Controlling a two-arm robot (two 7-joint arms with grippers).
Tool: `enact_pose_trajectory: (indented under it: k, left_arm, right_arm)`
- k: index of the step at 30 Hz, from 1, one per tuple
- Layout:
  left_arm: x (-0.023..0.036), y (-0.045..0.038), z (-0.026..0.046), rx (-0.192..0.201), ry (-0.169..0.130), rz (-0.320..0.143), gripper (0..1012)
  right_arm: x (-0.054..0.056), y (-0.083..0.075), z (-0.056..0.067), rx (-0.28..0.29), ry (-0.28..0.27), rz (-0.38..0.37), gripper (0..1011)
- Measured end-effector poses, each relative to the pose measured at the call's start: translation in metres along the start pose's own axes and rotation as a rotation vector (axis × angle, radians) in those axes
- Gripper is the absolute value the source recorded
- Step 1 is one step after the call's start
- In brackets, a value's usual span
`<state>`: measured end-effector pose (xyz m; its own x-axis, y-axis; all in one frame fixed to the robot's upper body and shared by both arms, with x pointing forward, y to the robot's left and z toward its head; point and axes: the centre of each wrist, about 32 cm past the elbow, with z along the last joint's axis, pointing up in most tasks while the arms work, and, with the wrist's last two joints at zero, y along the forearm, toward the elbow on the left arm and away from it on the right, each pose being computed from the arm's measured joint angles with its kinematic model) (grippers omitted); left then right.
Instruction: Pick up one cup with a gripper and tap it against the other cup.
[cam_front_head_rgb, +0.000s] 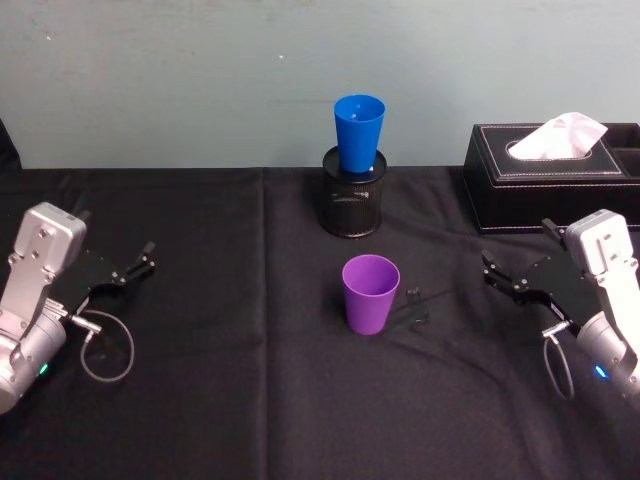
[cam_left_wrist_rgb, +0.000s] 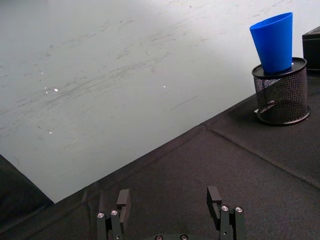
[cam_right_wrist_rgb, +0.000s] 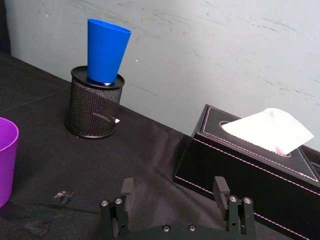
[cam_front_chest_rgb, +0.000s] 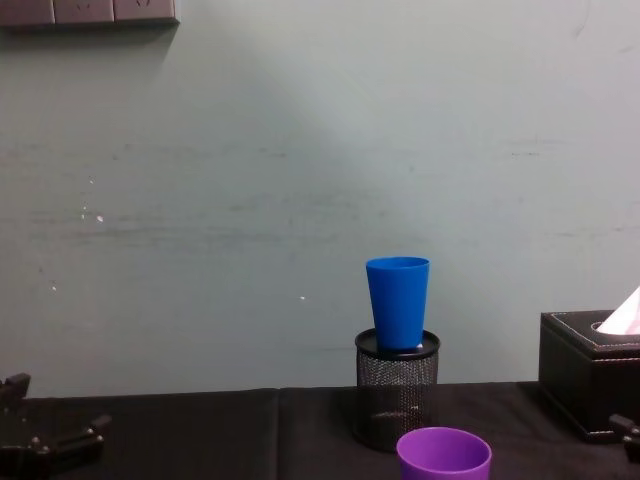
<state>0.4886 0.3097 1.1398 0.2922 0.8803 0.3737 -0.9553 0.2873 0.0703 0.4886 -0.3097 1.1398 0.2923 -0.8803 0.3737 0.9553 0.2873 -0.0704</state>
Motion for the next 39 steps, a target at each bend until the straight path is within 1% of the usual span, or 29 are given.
enact_pose_trajectory:
  k: [39]
  left_arm:
    - [0.0, 0.0, 0.0, 0.0, 0.0, 0.0, 1000]
  right_arm:
    - [0.0, 0.0, 0.0, 0.0, 0.0, 0.0, 1003]
